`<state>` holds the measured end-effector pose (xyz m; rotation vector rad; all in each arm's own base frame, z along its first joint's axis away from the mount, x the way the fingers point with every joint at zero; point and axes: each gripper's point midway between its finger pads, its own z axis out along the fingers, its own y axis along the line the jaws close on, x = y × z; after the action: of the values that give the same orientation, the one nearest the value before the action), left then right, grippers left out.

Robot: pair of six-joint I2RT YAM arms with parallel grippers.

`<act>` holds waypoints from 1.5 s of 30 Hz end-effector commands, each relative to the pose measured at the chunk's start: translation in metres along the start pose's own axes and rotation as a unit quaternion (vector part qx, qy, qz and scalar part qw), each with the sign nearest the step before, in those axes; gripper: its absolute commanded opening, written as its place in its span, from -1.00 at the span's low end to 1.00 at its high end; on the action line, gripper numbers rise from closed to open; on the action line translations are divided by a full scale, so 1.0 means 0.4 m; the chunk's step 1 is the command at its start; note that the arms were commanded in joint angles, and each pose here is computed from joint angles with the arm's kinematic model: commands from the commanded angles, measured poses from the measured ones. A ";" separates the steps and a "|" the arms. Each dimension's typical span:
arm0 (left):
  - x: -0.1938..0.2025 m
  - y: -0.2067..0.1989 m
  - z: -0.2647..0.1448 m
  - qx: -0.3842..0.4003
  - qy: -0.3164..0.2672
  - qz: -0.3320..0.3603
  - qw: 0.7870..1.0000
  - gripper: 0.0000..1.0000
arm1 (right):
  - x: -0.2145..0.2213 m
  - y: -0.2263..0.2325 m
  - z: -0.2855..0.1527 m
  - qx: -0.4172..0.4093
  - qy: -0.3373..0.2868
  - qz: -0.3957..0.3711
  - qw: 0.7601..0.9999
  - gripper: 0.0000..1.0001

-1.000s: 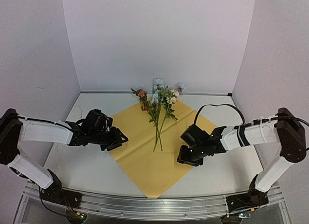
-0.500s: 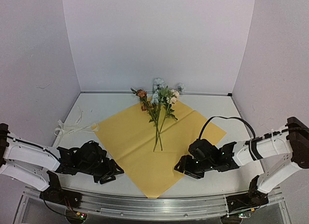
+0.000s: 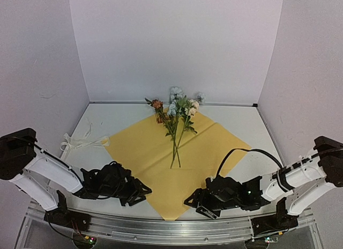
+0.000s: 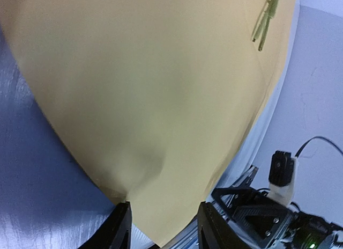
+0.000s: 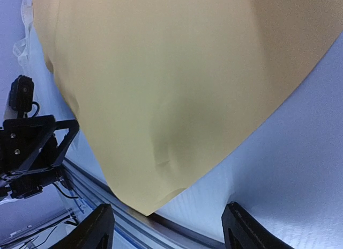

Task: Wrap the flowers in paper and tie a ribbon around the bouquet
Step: Pick up the bottom corner of the flattened wrapping paper from the center of the board.

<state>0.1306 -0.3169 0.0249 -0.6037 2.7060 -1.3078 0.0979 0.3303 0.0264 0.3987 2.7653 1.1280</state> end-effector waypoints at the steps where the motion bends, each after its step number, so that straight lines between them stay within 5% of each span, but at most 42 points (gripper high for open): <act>1: 0.000 -0.071 0.015 0.039 -0.004 0.000 0.999 -0.27 | 0.018 0.019 0.023 -0.038 0.001 0.053 0.998 0.43; 7: -0.001 -0.111 0.011 0.059 -0.007 0.013 0.998 -0.49 | 0.024 0.014 0.046 -0.048 0.000 0.077 0.996 0.36; 16: 0.008 -0.140 0.009 0.067 0.000 0.034 0.997 -0.58 | 0.023 0.020 0.072 -0.057 -0.001 0.102 0.993 0.29; 35: 0.015 0.027 -0.062 -0.050 0.009 0.069 0.996 0.26 | -0.086 0.054 0.142 -0.092 -0.032 0.141 0.985 0.24; 45: 0.035 -0.029 0.016 0.013 0.030 -0.009 0.999 0.24 | -0.082 0.060 0.143 -0.094 -0.026 0.143 0.985 0.22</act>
<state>0.1252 -0.3293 0.0313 -0.4751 2.7487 -1.3177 0.1490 0.3857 0.0277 0.8037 2.5148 1.5351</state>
